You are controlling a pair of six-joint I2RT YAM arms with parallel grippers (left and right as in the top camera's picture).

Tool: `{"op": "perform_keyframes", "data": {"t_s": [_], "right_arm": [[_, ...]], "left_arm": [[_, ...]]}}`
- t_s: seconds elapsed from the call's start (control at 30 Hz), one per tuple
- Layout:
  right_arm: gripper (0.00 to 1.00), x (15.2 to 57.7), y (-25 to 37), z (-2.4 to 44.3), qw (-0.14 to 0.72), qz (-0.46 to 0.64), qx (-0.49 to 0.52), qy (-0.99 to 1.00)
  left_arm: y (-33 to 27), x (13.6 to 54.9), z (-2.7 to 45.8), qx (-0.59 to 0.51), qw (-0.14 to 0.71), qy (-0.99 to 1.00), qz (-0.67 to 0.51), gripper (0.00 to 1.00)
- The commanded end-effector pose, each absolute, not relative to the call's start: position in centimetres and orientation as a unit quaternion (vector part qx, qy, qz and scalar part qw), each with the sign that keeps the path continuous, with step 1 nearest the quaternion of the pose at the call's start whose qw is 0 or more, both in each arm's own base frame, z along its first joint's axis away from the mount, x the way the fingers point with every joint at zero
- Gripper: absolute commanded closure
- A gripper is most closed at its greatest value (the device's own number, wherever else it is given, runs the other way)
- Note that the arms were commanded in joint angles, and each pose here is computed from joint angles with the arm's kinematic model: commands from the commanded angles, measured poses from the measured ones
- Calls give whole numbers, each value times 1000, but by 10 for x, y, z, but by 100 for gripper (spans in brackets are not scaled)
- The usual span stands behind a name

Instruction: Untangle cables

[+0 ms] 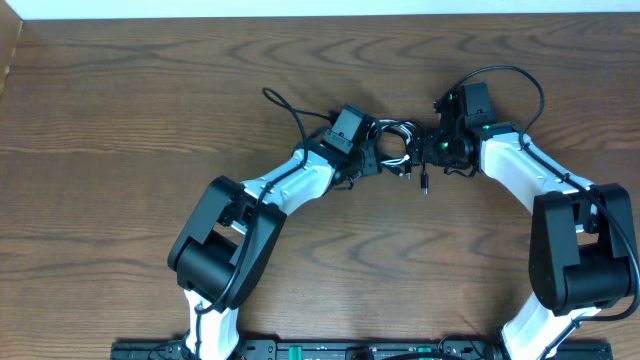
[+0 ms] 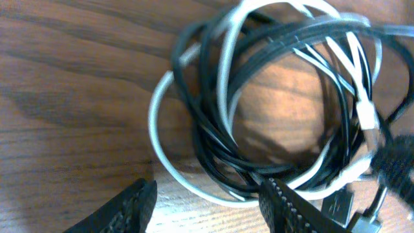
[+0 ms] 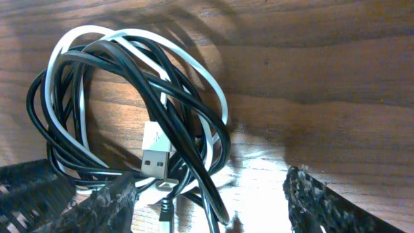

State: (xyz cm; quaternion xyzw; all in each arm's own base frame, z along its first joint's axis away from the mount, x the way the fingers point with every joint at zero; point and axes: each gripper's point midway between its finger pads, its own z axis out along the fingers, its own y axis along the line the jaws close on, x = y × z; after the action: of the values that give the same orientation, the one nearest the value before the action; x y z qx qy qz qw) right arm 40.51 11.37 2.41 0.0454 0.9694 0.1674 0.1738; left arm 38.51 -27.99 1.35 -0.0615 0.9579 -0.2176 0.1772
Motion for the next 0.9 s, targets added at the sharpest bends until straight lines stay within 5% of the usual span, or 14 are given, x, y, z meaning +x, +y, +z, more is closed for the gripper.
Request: {"op": "perform_keyframes", "data": {"t_s": [0.0, 0.23, 0.53, 0.87], "right_arm": [[29, 406, 112, 23, 175, 162, 40, 970], [29, 406, 112, 23, 175, 162, 40, 970], [28, 404, 114, 22, 170, 162, 38, 971], [29, 402, 114, 21, 167, 162, 38, 972]], "left_arm": [[-265, 389, 1, -152, 165, 953, -201, 44], [-263, 384, -20, -220, 150, 946, -183, 45], [-262, 375, -47, -232, 125, 950, -167, 92], [-273, 390, -12, -88, 175, 960, -198, 92]]}}
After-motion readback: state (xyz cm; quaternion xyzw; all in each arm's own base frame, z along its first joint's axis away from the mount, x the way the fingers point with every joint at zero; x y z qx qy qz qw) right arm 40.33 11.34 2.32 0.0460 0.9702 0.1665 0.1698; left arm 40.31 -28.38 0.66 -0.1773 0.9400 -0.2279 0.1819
